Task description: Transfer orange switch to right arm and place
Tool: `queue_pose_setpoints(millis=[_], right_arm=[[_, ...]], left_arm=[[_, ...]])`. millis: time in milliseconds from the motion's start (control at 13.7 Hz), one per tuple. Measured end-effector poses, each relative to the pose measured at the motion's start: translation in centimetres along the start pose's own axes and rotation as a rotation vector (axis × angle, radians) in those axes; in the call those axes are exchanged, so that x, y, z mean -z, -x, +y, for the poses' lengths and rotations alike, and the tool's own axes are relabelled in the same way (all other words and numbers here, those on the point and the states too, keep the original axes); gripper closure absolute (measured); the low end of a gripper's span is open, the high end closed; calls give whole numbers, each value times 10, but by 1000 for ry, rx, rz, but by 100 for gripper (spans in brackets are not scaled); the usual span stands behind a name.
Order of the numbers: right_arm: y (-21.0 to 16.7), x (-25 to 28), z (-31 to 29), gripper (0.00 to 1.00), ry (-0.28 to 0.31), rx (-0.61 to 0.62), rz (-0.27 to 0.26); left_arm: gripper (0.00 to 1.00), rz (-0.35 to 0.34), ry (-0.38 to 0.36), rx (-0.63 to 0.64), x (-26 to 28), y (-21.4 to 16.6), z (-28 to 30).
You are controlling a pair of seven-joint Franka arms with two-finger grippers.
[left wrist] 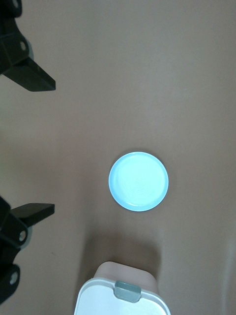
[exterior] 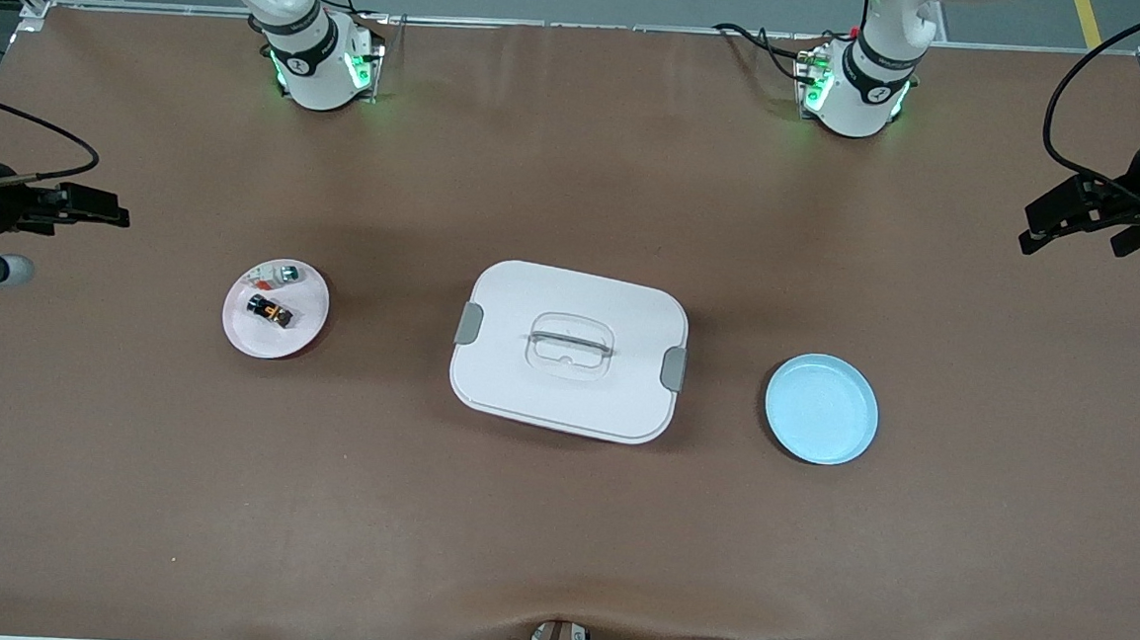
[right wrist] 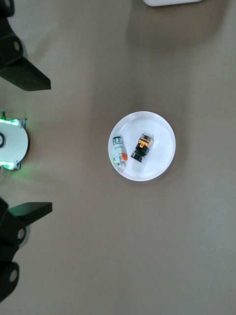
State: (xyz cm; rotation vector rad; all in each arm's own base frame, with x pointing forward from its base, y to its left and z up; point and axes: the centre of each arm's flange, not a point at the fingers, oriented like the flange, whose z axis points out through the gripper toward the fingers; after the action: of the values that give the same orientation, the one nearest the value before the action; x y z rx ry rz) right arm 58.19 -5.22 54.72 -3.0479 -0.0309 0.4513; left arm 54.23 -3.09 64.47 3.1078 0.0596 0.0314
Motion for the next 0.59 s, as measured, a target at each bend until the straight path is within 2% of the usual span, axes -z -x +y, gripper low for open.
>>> queue_pose_setpoints(millis=[220, 366, 585], right_arm=[[5, 10, -2, 0, 4, -195, -6], [11, 23, -4, 0, 25, -230, -2], [19, 48, -4, 0, 33, -240, 41]], left_arm=[[0, -3, 8, 7, -7, 10, -3], [0, 6, 8, 7, -8, 19, -3], [0, 22, 8, 3, -4, 24, -1]])
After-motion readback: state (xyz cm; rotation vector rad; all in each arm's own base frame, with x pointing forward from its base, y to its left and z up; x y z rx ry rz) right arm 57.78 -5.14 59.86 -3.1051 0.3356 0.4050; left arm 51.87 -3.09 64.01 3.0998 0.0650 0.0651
